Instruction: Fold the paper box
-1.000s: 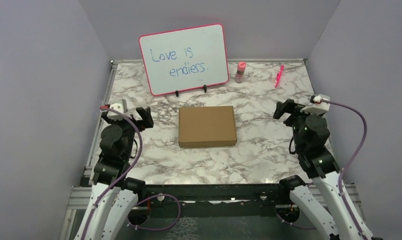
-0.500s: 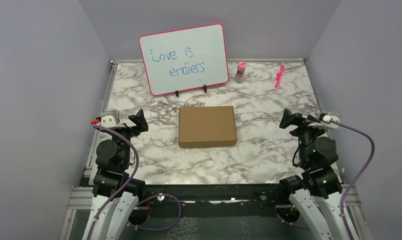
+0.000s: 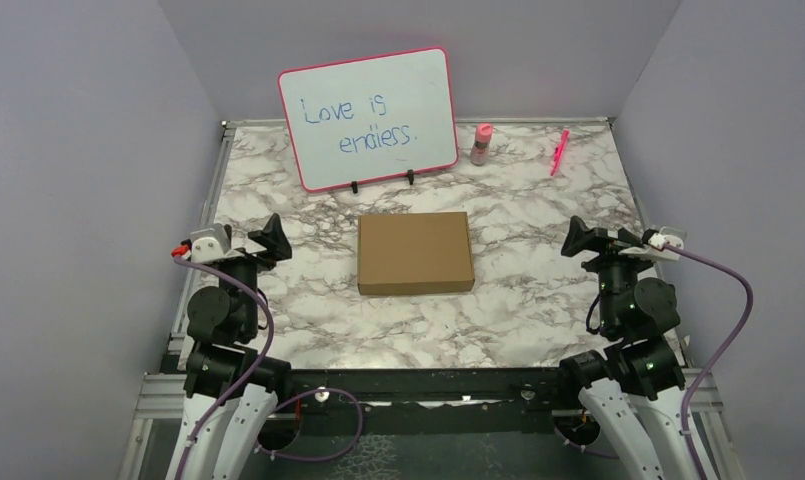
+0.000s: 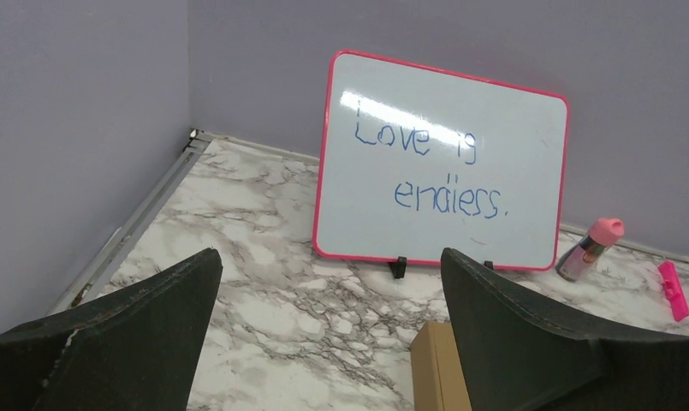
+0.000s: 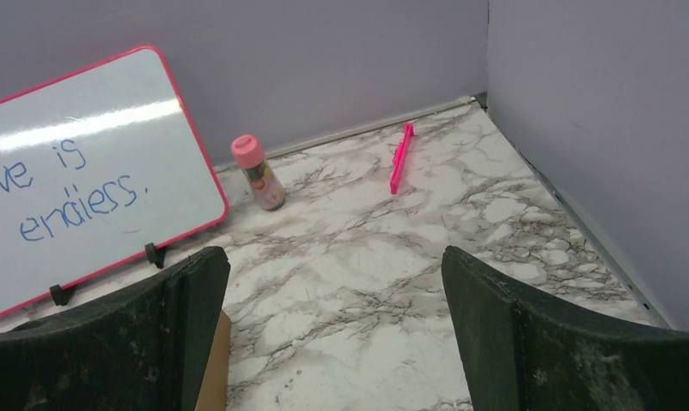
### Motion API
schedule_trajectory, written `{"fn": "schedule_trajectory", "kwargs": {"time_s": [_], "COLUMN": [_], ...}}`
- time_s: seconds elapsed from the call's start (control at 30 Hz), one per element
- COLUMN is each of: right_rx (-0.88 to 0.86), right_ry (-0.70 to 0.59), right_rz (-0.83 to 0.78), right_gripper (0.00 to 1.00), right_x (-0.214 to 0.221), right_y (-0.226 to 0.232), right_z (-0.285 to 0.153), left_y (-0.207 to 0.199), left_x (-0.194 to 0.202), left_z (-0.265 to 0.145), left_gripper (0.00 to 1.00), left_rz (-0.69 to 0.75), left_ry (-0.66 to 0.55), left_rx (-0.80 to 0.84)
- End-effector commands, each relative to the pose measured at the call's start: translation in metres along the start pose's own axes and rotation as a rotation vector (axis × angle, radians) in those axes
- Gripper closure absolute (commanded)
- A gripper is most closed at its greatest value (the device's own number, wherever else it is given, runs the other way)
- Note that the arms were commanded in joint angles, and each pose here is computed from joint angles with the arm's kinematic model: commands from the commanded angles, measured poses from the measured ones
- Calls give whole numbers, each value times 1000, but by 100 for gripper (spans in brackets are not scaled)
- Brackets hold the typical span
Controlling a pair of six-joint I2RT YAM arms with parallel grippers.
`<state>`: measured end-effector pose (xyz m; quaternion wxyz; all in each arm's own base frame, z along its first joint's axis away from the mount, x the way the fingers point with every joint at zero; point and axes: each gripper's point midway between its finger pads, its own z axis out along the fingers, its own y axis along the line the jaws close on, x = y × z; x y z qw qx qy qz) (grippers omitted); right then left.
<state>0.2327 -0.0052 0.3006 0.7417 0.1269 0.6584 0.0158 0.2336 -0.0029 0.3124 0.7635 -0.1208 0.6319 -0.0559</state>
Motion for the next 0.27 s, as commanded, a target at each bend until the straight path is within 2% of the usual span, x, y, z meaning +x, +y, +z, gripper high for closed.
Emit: {"fn": "schedule_trajectory", "kwargs": {"time_s": [0.0,0.23], "right_rx": [-17,-14], "right_ry": [-35,-36], "right_rz": [5,1], "right_gripper": [0,0], "right_x": [-9,-9], "right_y": [3,3], "right_z": [0,1], "left_y": [3,-1], "left_x": [-7,-6], "left_z": [1,2], "left_gripper": [1,1], "left_rz": [-21,-18], "left_ry": [-38,-41], "left_rx": [-17,2]}}
